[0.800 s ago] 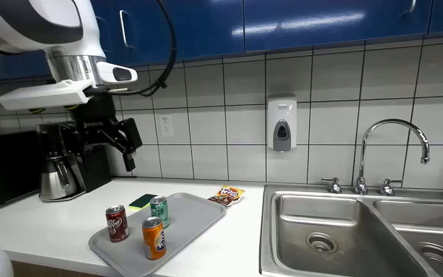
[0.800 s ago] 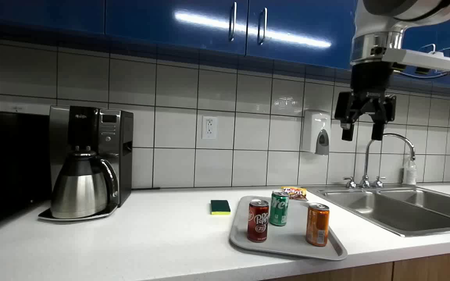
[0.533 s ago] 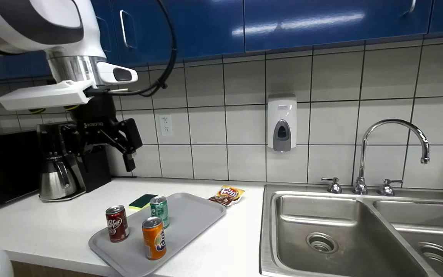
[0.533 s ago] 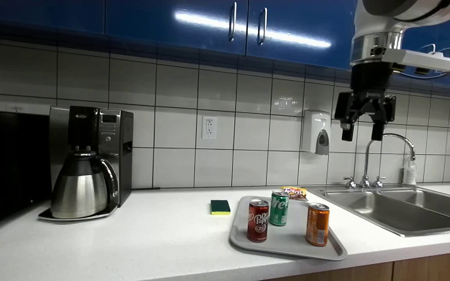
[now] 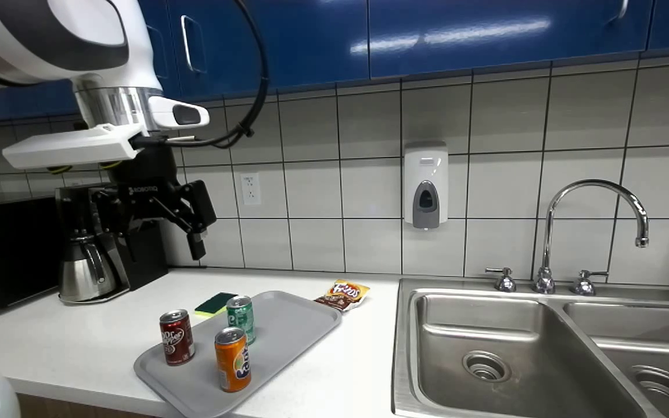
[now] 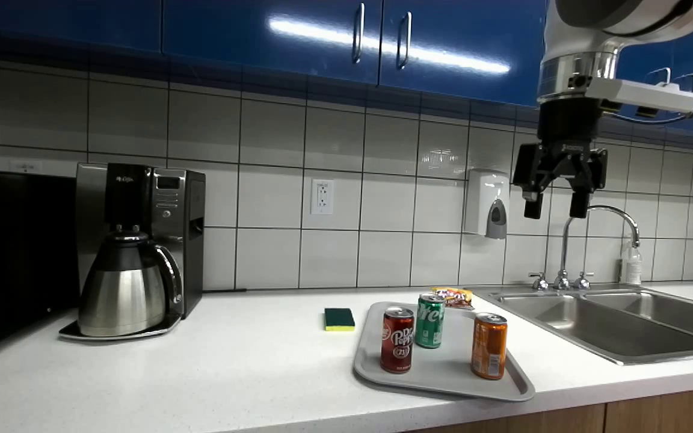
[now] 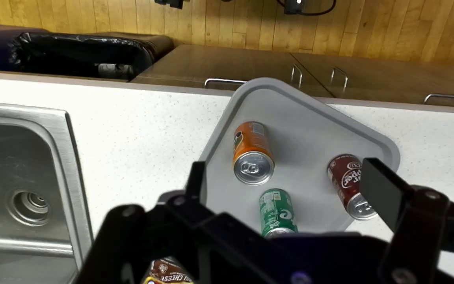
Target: Pick up the green sprite can and put it on the counter to the left of the gray tray, pick up the brown dr pepper can and put it on the counter to the right of the gray tray, pick up the orange fanta can and put it on the counter to the right of the gray tray
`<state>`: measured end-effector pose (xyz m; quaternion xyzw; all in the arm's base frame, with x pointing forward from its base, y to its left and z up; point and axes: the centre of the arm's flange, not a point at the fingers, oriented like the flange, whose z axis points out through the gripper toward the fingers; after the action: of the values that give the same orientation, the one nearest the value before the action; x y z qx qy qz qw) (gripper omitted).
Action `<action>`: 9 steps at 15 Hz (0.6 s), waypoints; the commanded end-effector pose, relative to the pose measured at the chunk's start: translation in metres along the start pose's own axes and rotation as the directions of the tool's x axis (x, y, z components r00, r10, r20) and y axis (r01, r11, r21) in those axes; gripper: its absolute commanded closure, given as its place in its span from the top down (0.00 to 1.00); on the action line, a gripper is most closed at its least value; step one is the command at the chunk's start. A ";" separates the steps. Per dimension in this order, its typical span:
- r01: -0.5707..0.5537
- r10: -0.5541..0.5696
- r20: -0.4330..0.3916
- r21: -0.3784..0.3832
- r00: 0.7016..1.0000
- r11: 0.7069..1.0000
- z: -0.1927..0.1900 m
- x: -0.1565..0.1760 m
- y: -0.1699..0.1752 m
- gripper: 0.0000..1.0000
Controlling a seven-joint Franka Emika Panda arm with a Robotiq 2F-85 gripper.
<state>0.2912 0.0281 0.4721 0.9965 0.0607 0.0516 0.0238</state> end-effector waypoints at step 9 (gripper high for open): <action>0.076 -0.076 -0.056 0.002 0.996 0.997 0.030 0.037 -0.037 1.00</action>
<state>0.3130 0.0521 0.4550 0.9924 0.0930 0.0766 0.0249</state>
